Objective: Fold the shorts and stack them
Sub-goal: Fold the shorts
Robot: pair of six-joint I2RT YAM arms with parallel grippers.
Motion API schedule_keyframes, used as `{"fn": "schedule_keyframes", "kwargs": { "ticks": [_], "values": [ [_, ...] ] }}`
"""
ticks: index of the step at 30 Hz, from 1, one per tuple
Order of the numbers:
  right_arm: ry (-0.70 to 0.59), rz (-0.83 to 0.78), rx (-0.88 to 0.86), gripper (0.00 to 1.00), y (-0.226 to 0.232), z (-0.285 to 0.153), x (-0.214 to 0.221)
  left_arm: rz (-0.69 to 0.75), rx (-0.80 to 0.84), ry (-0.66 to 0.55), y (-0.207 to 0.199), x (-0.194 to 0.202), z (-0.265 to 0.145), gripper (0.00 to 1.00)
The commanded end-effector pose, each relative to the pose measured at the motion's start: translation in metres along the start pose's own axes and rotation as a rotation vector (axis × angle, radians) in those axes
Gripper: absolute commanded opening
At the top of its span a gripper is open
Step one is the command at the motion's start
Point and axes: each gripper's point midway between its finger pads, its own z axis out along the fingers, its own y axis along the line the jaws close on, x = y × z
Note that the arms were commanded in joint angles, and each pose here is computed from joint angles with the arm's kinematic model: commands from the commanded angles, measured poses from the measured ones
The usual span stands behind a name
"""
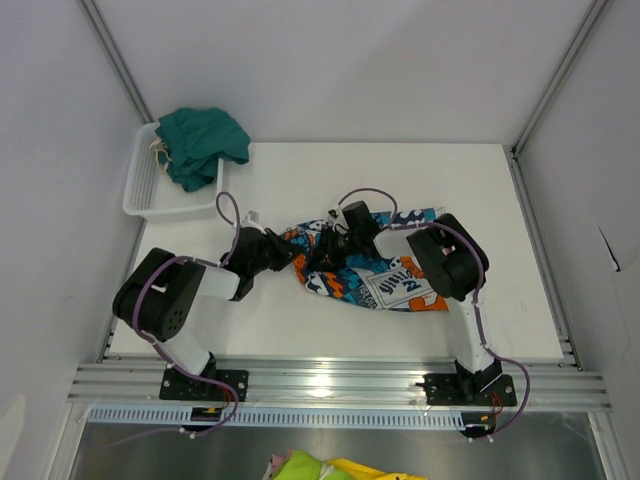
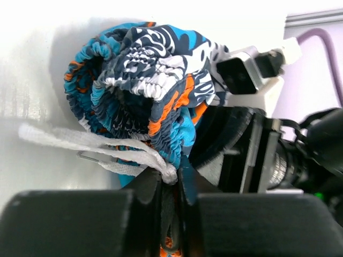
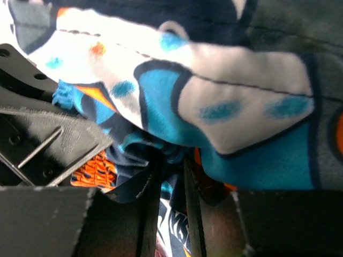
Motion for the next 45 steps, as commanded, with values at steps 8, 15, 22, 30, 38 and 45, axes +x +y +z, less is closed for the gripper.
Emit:
{"fn": "schedule_keyframes", "kwargs": {
  "ticks": [8,15,22,30,38,45],
  "values": [
    [-0.066,-0.057,0.120,0.38,0.002,-0.036,0.006,0.149,-0.089,-0.034,-0.023,-0.024,-0.001,0.00],
    [-0.266,-0.127,0.243,0.51,0.005,-0.088,-0.022,0.231,-0.186,0.040,-0.018,-0.024,-0.019,0.00],
    [-0.315,-0.115,0.292,0.48,-0.012,-0.102,-0.042,0.248,-0.160,0.151,-0.001,0.000,-0.026,0.00],
    [-0.311,-0.017,0.153,0.27,-0.033,-0.091,-0.078,0.367,-0.105,0.129,-0.013,-0.005,-0.050,0.00],
    [-0.341,0.136,-0.102,0.17,-0.044,-0.088,-0.101,0.412,-0.139,0.108,-0.003,-0.014,-0.065,0.00],
    [-0.296,0.145,0.010,0.31,-0.043,-0.088,-0.099,0.484,-0.158,0.074,-0.004,-0.028,-0.070,0.00]
  ]
}}
